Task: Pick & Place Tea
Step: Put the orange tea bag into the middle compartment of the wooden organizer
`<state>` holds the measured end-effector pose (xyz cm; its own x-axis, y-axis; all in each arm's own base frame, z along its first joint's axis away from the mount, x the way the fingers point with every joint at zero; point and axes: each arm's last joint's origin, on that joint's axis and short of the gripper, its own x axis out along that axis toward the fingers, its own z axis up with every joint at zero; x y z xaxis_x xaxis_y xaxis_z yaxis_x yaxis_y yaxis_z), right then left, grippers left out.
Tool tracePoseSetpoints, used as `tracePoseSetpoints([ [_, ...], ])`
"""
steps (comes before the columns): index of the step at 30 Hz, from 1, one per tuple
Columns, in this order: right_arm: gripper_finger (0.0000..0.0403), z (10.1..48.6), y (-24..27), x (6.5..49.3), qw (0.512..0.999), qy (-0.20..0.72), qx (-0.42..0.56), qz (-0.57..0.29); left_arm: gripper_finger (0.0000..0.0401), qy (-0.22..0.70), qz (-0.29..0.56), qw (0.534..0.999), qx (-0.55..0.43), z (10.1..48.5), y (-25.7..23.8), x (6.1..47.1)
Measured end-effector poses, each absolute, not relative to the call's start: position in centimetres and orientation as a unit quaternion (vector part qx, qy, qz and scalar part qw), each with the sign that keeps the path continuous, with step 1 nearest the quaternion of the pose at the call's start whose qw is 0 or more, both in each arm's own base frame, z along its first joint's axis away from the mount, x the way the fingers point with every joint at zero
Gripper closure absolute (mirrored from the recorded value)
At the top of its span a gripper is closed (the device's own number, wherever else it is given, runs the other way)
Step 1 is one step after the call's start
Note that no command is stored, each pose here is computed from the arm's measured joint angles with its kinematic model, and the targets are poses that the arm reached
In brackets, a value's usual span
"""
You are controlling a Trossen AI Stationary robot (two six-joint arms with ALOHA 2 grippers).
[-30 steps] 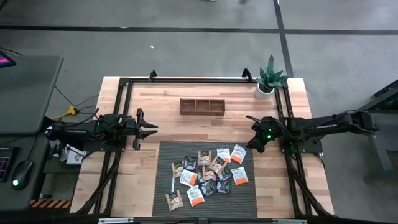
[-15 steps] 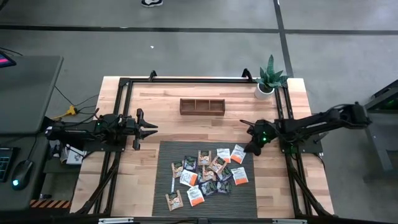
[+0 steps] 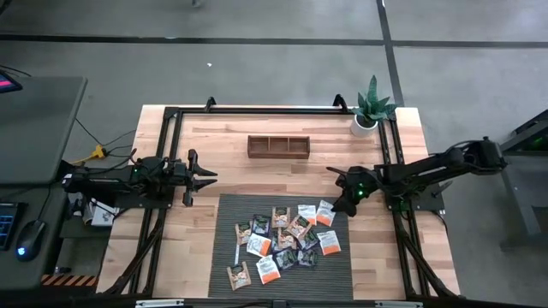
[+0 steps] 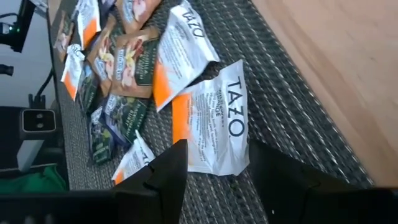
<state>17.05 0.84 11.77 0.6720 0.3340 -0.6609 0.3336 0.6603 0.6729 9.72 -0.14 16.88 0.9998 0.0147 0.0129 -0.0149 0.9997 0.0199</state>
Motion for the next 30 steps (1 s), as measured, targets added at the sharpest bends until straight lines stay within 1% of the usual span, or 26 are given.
tracePoseSetpoints([
  [9, 0.0235, 10.85, 0.74, 17.39, 0.813, 0.422, 0.401, -0.031, 0.0319, -0.006, 0.007, 1.0, 0.01, 16.86, -0.14, 9.73],
  [21, 0.0237, 10.85, 0.77, 17.65, 0.816, 0.414, 0.402, -0.022, 0.0319, -0.006, 0.007, 1.0, 0.01, 16.87, -0.14, 9.73],
  [30, 0.0257, 10.87, 0.87, 17.63, 0.813, 0.418, 0.406, -0.005, 0.0319, -0.006, 0.007, 1.0, 0.01, 16.87, -0.14, 9.73],
])
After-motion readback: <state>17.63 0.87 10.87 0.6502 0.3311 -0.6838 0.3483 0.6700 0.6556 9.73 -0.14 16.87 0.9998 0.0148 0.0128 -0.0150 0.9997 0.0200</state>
